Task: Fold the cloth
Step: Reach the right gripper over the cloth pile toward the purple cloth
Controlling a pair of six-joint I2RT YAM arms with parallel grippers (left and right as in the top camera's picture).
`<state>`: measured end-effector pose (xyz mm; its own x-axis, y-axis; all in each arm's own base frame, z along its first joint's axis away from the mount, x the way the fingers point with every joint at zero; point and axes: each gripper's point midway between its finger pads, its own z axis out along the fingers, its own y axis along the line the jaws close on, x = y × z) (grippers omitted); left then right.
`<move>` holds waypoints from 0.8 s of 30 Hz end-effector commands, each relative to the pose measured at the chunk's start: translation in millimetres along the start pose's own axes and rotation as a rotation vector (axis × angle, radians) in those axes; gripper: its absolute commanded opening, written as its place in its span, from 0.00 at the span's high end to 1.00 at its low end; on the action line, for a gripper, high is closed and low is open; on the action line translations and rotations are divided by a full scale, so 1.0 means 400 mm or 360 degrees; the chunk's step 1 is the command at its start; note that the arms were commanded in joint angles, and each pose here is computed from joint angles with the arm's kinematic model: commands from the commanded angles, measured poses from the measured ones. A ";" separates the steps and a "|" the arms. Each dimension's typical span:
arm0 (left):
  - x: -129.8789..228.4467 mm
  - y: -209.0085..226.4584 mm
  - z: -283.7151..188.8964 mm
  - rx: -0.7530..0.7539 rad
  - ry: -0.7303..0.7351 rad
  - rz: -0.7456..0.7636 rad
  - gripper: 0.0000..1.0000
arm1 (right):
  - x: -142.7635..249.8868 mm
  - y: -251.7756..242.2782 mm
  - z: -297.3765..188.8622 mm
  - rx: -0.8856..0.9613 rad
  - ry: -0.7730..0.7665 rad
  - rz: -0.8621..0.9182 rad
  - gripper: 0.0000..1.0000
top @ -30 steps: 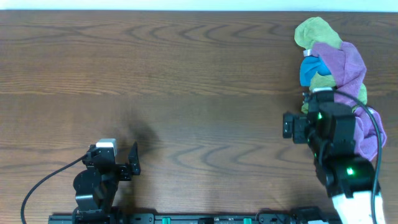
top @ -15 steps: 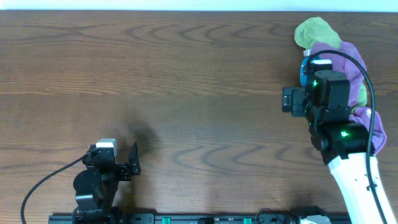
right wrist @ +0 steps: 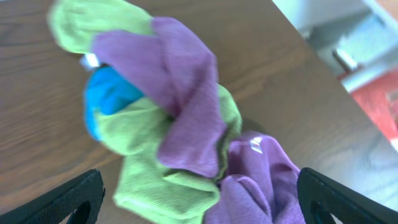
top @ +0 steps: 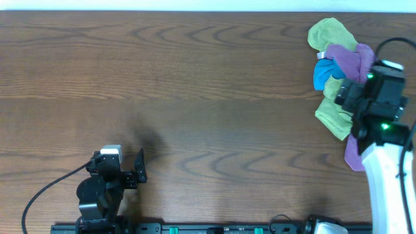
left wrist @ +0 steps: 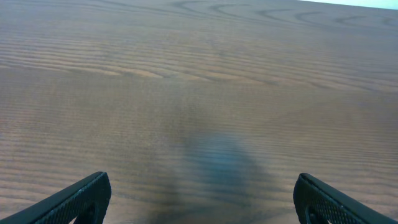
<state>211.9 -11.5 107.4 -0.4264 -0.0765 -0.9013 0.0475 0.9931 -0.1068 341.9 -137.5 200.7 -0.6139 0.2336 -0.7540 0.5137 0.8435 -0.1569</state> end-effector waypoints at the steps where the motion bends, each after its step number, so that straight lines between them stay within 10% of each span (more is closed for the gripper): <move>1: 0.014 0.005 0.006 -0.0010 0.0016 -0.0023 0.05 | -0.009 -0.021 0.032 -0.0009 0.0015 0.0141 0.01; 24: 0.014 0.005 0.006 -0.0010 0.0016 -0.0023 0.05 | 0.141 -0.030 0.268 -0.0023 0.0376 0.0389 0.11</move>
<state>211.9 -11.5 107.4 -0.4264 -0.0765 -0.9013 0.0475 0.9931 -0.1068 360.5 -182.8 94.3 -0.6236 0.4922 -0.6073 0.6427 0.7651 -0.0397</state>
